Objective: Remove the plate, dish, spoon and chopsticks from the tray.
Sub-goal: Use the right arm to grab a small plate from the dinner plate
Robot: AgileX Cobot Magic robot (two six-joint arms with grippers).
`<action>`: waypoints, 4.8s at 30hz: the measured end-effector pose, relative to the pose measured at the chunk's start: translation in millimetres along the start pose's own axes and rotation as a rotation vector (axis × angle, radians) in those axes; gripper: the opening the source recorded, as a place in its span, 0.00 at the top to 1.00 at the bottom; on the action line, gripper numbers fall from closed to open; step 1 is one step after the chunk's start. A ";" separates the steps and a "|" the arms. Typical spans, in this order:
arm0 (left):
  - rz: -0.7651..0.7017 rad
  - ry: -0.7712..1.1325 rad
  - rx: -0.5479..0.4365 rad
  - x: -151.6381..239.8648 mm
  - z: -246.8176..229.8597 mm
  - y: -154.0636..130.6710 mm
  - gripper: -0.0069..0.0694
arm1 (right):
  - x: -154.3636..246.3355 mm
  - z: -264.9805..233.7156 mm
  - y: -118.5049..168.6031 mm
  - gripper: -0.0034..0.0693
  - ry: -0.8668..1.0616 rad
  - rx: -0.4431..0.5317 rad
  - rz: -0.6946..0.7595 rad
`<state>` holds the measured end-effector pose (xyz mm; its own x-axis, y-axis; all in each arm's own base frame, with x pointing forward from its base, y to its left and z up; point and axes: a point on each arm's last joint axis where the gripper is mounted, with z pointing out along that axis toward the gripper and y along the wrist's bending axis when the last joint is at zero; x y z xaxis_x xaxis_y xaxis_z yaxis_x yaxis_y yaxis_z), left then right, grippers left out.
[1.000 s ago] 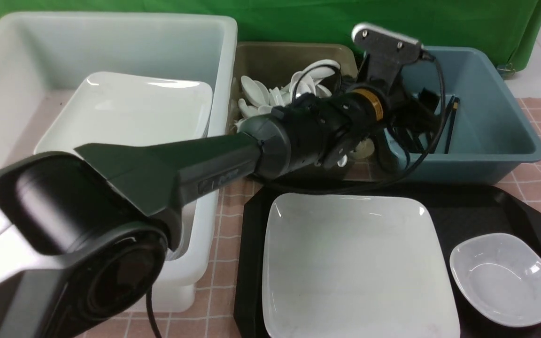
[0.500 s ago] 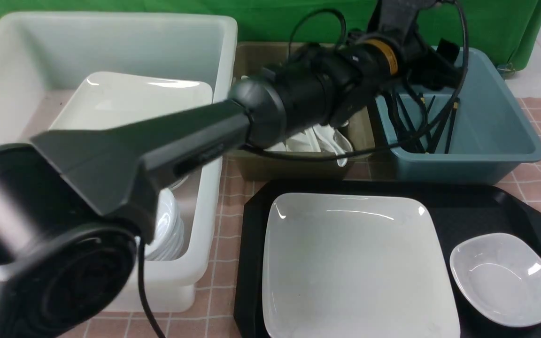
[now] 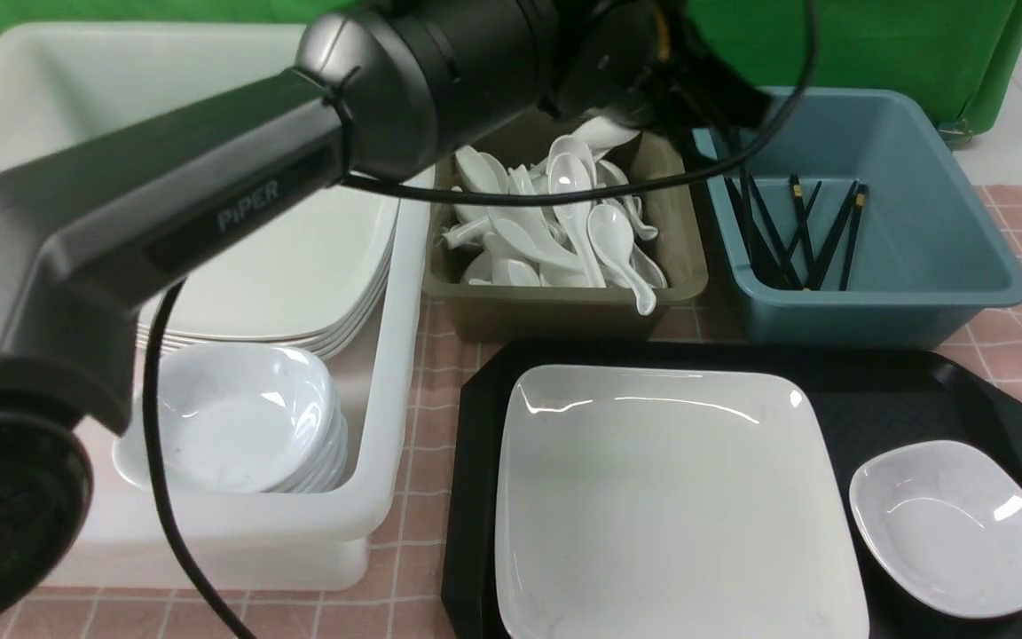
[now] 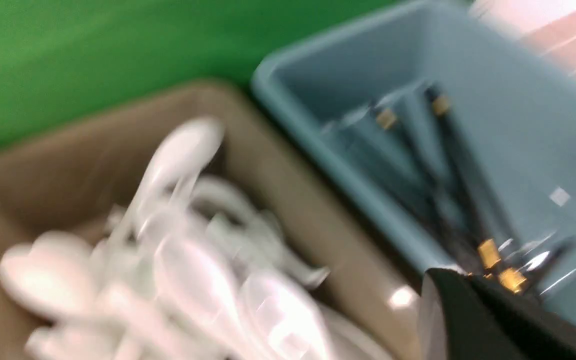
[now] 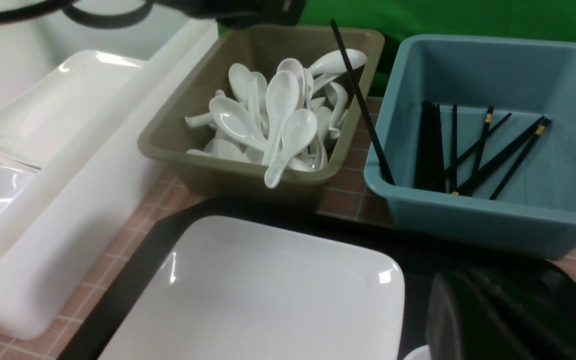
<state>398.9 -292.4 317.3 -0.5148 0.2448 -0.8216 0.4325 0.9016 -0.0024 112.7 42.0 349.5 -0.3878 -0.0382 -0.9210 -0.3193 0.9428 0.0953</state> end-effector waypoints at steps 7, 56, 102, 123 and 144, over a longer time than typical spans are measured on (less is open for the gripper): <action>-0.194 0.056 0.122 16.6 24.2 -13.5 0.92 | 1.3 0.0 -0.1 0.91 0.014 0.001 0.002; 0.085 -0.026 0.179 -1.5 -12.8 -37.8 0.91 | 7.0 4.9 -1.0 0.91 0.091 0.012 0.040; 0.219 0.216 0.556 122.9 -164.6 -17.4 0.91 | 66.0 174.4 -15.6 0.18 1.132 -0.027 -0.250; 0.261 0.260 0.524 139.2 -145.7 -15.9 0.91 | 118.5 228.7 -31.9 0.53 1.221 0.078 -0.305; 0.136 0.136 0.227 94.0 -190.8 55.9 0.91 | -76.8 134.0 45.5 0.85 0.601 -0.267 -0.127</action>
<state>233.5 -150.9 348.7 -0.5286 0.4176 -0.7391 0.6511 0.7580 -0.0374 243.9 132.1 374.0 -0.7230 -0.3938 -0.5677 -0.5668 0.8079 0.1615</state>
